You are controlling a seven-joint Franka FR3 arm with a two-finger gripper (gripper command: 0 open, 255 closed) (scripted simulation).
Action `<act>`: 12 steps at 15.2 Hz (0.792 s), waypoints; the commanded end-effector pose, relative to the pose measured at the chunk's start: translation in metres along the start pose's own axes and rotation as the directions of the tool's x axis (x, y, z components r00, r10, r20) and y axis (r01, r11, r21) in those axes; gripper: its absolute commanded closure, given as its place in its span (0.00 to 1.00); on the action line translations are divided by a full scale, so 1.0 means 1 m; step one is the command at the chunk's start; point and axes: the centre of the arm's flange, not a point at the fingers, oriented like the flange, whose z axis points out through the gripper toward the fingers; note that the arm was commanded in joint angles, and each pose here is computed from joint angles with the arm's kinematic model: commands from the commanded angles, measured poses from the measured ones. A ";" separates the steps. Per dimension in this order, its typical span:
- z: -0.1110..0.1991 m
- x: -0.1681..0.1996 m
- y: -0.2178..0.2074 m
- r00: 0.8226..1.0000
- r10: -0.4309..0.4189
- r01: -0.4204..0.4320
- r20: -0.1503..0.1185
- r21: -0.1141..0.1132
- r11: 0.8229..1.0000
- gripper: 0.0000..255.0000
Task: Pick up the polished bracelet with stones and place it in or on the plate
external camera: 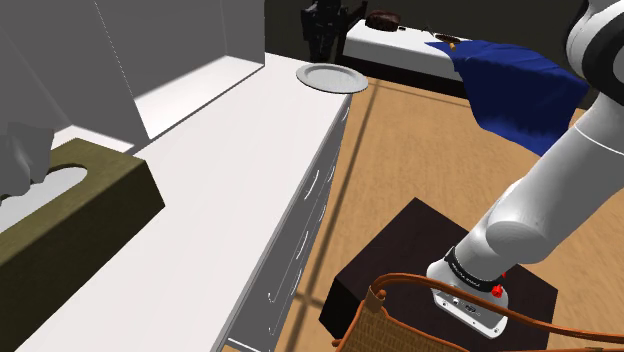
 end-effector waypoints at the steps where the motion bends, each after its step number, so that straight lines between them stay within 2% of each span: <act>1: -0.001 0.004 0.023 1.000 -0.002 0.002 0.000 0.000 1.000 1.00; 8: -0.003 0.021 0.111 1.000 -0.002 0.002 0.000 0.000 1.000 1.00; 12: 0.018 0.021 0.111 1.000 -0.002 0.002 0.000 0.000 1.000 1.00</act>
